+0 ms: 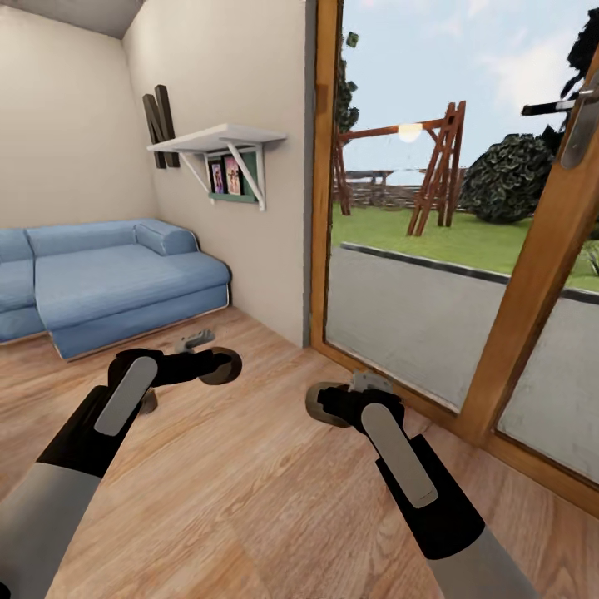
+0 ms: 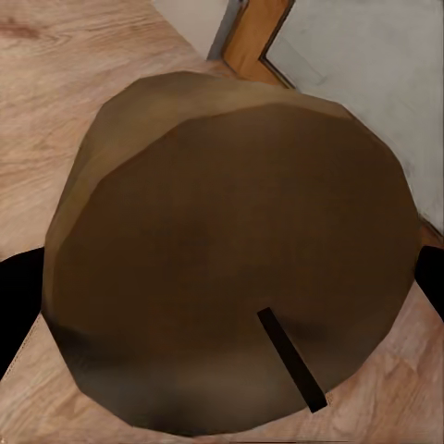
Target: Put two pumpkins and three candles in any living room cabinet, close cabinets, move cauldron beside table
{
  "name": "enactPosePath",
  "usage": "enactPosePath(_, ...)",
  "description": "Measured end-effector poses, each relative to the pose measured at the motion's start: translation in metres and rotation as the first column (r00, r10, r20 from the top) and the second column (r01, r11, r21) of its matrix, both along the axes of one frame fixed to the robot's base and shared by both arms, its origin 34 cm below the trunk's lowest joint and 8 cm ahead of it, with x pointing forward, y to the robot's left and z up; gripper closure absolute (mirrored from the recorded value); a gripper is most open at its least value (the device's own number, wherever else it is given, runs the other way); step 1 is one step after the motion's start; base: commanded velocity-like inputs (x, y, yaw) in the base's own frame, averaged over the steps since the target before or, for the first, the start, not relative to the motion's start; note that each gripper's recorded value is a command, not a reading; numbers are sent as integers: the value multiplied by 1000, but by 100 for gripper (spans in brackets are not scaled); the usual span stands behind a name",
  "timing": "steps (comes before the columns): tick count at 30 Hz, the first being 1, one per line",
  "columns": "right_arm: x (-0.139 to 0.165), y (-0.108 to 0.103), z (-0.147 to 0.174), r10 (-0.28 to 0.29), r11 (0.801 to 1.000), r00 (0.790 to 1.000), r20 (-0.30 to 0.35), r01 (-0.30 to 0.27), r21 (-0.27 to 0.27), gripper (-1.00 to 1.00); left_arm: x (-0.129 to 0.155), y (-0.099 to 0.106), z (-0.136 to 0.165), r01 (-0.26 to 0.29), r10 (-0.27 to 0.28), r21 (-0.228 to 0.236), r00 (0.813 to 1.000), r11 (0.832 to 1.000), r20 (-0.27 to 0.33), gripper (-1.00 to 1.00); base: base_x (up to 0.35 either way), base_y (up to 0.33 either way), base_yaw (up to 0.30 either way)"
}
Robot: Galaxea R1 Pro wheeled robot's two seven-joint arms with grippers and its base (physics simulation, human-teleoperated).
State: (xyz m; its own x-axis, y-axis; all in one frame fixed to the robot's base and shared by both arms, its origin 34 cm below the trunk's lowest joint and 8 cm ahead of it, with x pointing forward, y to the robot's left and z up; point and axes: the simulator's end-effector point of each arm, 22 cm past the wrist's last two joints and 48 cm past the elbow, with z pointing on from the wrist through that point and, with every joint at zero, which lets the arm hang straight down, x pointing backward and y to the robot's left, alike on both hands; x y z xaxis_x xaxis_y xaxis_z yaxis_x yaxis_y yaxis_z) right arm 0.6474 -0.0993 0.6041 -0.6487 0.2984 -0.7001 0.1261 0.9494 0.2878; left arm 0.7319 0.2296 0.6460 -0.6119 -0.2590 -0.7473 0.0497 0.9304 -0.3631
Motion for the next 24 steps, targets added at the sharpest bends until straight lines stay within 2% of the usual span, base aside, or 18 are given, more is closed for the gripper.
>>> enactPosePath(24,-1,0,7,1,1000,1000,11,-1,0,100,-2,0,7,0,0,1,1000,1000,11,100,-11,0,280)
